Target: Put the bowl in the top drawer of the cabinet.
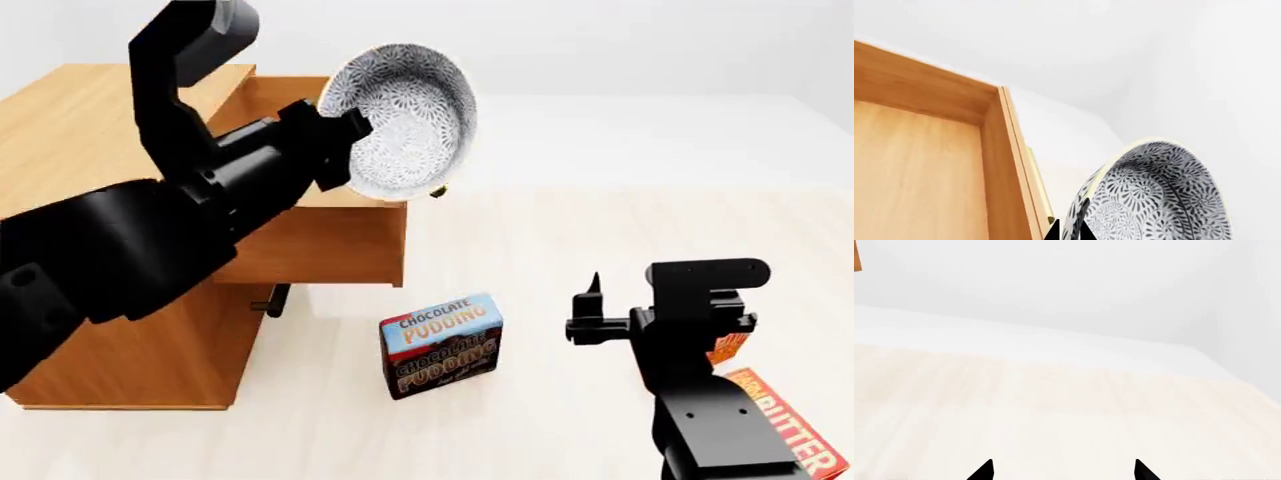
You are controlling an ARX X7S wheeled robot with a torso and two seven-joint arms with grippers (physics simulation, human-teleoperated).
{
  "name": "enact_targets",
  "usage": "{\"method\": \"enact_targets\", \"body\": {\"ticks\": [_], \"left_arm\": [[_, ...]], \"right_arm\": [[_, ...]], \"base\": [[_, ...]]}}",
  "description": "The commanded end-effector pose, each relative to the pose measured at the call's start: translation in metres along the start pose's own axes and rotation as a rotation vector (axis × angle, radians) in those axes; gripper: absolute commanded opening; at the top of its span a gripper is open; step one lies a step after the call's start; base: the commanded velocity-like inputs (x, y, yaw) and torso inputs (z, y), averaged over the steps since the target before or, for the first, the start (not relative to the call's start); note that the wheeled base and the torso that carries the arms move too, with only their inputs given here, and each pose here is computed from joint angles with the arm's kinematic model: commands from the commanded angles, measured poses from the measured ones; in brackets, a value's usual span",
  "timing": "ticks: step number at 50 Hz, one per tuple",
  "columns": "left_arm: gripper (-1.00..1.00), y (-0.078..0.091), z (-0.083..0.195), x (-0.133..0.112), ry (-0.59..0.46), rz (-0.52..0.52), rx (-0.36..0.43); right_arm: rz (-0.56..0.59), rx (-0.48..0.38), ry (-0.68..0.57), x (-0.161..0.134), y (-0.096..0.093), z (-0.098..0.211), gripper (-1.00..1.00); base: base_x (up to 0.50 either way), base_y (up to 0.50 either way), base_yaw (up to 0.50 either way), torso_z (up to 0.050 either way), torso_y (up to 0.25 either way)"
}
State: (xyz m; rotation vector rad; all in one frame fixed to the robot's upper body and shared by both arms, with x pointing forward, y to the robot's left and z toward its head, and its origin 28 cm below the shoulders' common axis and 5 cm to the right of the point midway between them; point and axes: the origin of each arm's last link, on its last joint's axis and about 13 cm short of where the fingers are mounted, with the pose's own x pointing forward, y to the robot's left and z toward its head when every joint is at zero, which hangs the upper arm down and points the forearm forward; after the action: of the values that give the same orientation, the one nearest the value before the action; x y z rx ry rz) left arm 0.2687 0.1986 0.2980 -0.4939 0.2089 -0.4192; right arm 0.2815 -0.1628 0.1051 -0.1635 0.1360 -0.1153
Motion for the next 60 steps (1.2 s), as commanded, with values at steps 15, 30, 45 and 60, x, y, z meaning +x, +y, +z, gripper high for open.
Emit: {"method": "enact_targets", "body": {"ticks": [15,30,45,60], "left_arm": [[-1.00,0.006,0.071,0.044,-0.093,0.225,-0.092],[-1.00,0.034,0.072,0.091,-0.036,0.339,-0.195],[-1.00,0.062,0.054,0.128,0.007,0.487,-0.284],[-1.00,0.074,0.039,0.134,0.020,0.572,-0.341]], "right_arm": [[0.022,0.002,-0.001,-0.007,0.000,-0.003,1.00],[0.023,-0.014,-0.005,-0.012,0.000,-0.001,1.00],[0.012,-0.015,-0.008,-0.018,-0.005,-0.004,1.00],[0.008,-0.011,-0.003,-0.017,-0.005,-0.007,1.00]], "base": [[0.00,0.00,0.00,0.000,0.000],[0.00,0.00,0.00,0.000,0.001],[0.00,0.00,0.00,0.000,0.001],[0.00,0.00,0.00,0.000,0.000]]}}
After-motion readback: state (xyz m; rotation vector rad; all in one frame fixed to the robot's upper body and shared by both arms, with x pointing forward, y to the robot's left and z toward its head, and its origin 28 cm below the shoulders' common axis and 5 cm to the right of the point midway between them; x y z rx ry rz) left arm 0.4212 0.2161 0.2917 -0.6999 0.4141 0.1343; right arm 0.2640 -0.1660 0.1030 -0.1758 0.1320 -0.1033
